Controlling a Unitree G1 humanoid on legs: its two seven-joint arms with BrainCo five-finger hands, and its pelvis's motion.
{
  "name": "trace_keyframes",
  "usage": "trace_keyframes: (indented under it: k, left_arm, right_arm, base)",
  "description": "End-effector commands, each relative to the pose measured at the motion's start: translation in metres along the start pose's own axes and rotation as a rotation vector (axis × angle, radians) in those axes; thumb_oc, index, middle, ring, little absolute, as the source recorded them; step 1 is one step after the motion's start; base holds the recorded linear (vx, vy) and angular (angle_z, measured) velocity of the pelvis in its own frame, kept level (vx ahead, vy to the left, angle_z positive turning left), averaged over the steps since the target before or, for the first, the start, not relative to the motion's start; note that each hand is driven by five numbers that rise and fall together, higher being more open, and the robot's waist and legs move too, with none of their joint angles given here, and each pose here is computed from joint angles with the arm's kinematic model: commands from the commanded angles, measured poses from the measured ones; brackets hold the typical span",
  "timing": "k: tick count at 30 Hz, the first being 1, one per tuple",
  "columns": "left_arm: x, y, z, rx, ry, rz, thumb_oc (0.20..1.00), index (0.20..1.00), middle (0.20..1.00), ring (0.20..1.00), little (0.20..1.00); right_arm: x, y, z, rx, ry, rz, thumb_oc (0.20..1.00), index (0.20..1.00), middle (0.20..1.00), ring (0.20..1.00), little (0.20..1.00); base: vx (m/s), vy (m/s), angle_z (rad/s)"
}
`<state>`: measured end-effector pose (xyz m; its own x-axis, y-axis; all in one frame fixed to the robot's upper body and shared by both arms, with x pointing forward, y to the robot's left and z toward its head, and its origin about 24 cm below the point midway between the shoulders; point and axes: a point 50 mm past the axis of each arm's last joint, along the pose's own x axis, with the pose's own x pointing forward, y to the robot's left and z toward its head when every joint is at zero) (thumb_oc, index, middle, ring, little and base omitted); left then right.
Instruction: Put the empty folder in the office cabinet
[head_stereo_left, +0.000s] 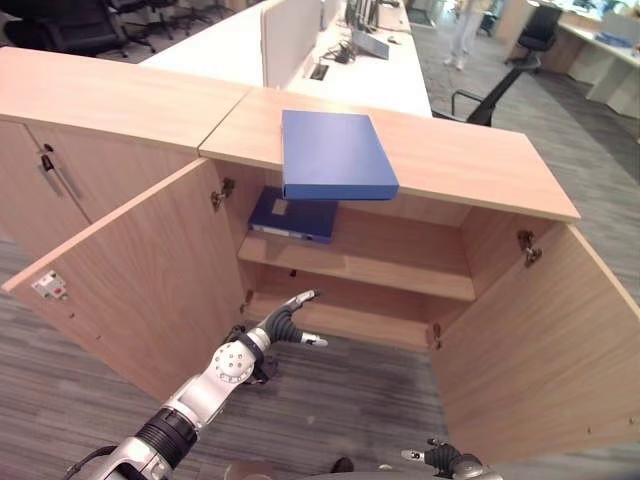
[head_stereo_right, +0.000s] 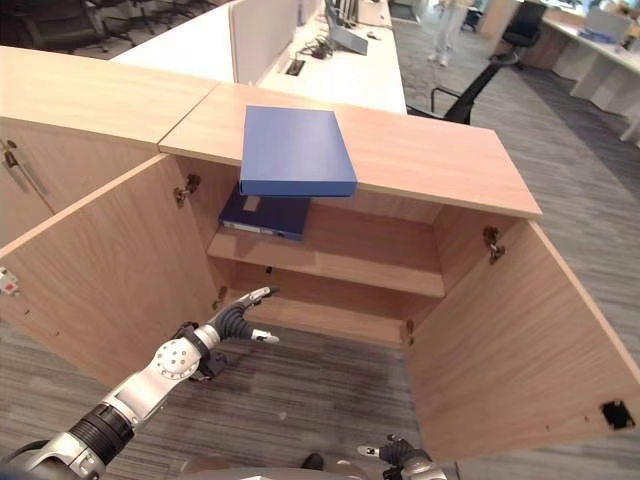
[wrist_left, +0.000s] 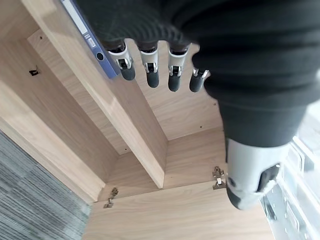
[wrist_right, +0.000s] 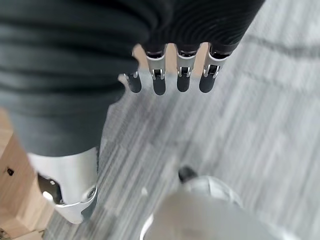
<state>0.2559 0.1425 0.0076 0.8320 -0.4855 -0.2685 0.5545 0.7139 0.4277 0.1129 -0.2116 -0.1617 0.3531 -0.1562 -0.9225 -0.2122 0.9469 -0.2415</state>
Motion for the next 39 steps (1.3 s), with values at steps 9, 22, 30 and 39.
trace_keyframes:
  k: [9, 22, 30, 39]
  left_arm:
    - [-0.003, 0.009, 0.019, 0.008, -0.105, 0.018, 1.000, 1.000, 1.000, 1.000, 1.000]
    - [-0.024, 0.028, 0.053, 0.074, -0.264, 0.052, 1.000, 1.000, 1.000, 1.000, 1.000]
    - [-0.056, 0.063, 0.137, 0.135, -0.671, 0.204, 1.000, 1.000, 1.000, 1.000, 1.000]
    - [-0.074, 0.075, 0.174, 0.181, -0.834, 0.194, 1.000, 1.000, 1.000, 1.000, 1.000]
  right_arm:
    - [0.000, -0.015, -0.007, -0.001, 0.029, -0.038, 1.000, 1.000, 1.000, 1.000, 1.000]
    - [0.000, -0.006, -0.011, -0.019, 0.045, 0.006, 1.000, 1.000, 1.000, 1.000, 1.000]
    - [-0.002, 0.011, -0.022, -0.030, 0.070, 0.074, 1.000, 1.000, 1.000, 1.000, 1.000]
    - [-0.002, 0.017, -0.021, -0.035, 0.074, 0.114, 1.000, 1.000, 1.000, 1.000, 1.000]
  base:
    - [0.11, 0.083, -0.22]
    - [0.06, 0.085, -0.02]
    - [0.00, 0.012, 0.03]
    - [0.01, 0.014, -0.04]
